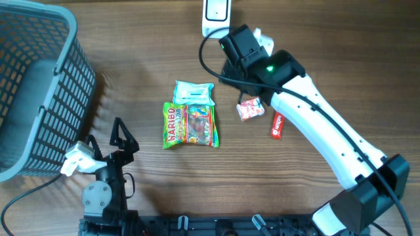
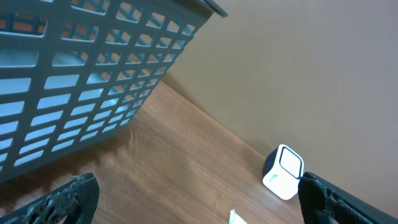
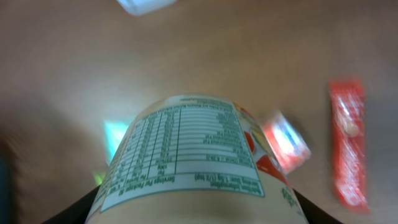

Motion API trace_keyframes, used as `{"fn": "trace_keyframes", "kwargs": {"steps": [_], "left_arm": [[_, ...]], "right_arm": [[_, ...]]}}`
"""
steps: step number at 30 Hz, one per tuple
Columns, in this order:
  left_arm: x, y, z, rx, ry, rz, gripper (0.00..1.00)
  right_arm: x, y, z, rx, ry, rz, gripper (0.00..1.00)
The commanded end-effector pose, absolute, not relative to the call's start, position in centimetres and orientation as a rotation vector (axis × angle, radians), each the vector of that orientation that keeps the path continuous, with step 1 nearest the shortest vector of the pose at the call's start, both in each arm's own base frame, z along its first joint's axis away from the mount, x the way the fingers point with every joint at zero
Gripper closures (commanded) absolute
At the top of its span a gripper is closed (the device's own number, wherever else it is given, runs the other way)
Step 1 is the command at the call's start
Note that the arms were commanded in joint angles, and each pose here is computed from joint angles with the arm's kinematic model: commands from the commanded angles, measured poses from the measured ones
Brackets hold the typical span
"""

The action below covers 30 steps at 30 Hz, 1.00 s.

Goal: Scan the item barcode
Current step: 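Lift the jar and hold it up to the white scanner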

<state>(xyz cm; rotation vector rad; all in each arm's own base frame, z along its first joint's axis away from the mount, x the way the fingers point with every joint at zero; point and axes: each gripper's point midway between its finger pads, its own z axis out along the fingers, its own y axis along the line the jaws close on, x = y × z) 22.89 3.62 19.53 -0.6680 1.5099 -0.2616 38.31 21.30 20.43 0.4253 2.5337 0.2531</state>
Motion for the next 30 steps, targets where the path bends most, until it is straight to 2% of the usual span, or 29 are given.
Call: {"fn": "trace_keyframes", "kwargs": {"steps": [1,5,13,22,30], "left_arm": [[22.8,3.6,18.9,-0.679,1.532,-0.267,0.0],[22.6,3.6,17.4,-0.689,1.592,-0.244,0.0],[21.9,3.6,14.5,-0.708,1.713,-0.194,0.0],[20.2,3.8,10.3,-0.733,1.894,-0.116,0.0],[20.1,3.8,10.1,-0.734,1.903,-0.111,0.0]], "right_arm": [[41.8,21.0,21.6,0.309,2.332,0.176,0.47],[45.2,23.0,22.1,0.145,2.187,0.183,0.43],[50.8,24.7,21.0,0.062,1.986,0.095,0.43],[56.0,25.4,19.7,0.061,1.701,-0.007,0.49],[58.9,24.3,17.4,0.081,1.632,0.03,0.52]]}}
